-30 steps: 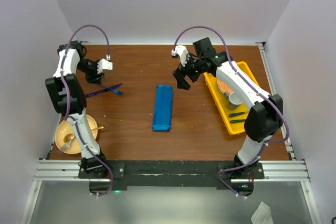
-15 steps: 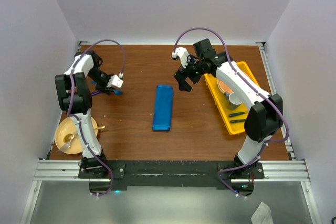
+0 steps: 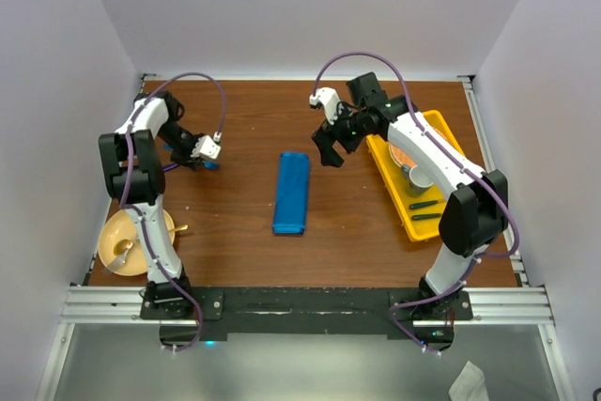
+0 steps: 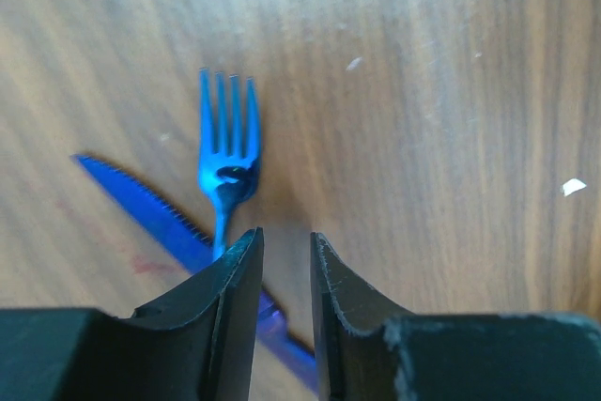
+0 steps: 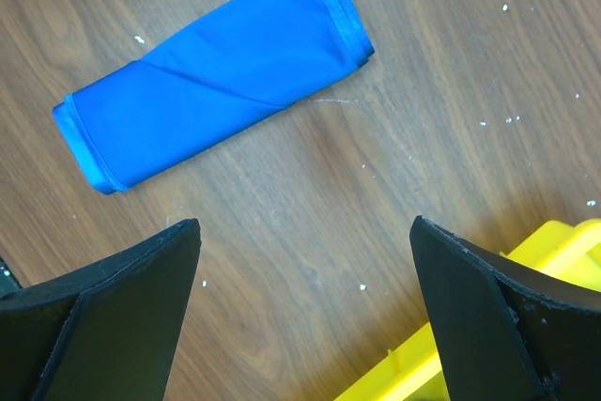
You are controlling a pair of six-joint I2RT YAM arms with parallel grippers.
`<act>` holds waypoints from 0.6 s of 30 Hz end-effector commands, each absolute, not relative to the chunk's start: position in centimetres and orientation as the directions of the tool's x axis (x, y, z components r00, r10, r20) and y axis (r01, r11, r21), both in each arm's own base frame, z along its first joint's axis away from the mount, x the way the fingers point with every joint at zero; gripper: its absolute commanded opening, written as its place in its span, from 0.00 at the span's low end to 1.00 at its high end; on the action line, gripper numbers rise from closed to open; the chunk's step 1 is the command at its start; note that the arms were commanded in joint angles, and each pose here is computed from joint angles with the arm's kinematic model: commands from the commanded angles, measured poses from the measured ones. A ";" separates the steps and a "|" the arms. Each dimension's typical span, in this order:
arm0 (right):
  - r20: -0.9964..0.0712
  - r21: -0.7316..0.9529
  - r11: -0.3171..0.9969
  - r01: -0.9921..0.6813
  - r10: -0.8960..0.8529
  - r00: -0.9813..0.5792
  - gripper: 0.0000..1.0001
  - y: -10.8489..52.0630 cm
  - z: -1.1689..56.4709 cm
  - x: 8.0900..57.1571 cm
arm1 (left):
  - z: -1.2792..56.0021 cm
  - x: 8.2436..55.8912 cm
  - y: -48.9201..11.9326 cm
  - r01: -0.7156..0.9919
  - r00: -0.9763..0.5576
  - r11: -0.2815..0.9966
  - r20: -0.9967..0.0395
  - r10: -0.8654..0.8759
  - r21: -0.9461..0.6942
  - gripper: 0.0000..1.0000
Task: Fold the napkin into a case and place the utensils inside
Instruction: Pick up the spoon from the corner of the board.
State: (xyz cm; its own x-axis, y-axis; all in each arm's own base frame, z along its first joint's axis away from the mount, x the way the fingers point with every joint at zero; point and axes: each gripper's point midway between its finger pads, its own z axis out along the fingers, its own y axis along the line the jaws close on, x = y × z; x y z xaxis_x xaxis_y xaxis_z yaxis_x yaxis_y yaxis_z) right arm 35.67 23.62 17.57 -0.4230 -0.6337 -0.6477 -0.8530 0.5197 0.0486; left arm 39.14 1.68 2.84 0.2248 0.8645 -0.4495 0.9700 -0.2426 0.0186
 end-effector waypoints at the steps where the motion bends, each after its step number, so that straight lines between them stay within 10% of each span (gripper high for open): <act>1: -0.683 0.018 0.550 -0.835 -0.603 -0.412 0.98 23.0 19.8 35.5 | 4.7 41.4 1.1 0.942 0.334 -0.315 -0.424 0.842 0.117 0.31; 18: -0.684 0.006 0.562 -0.827 -0.601 -0.413 0.98 23.0 20.0 36.0 | 2.7 42.2 0.7 0.942 0.331 -0.317 -0.425 0.843 0.107 0.31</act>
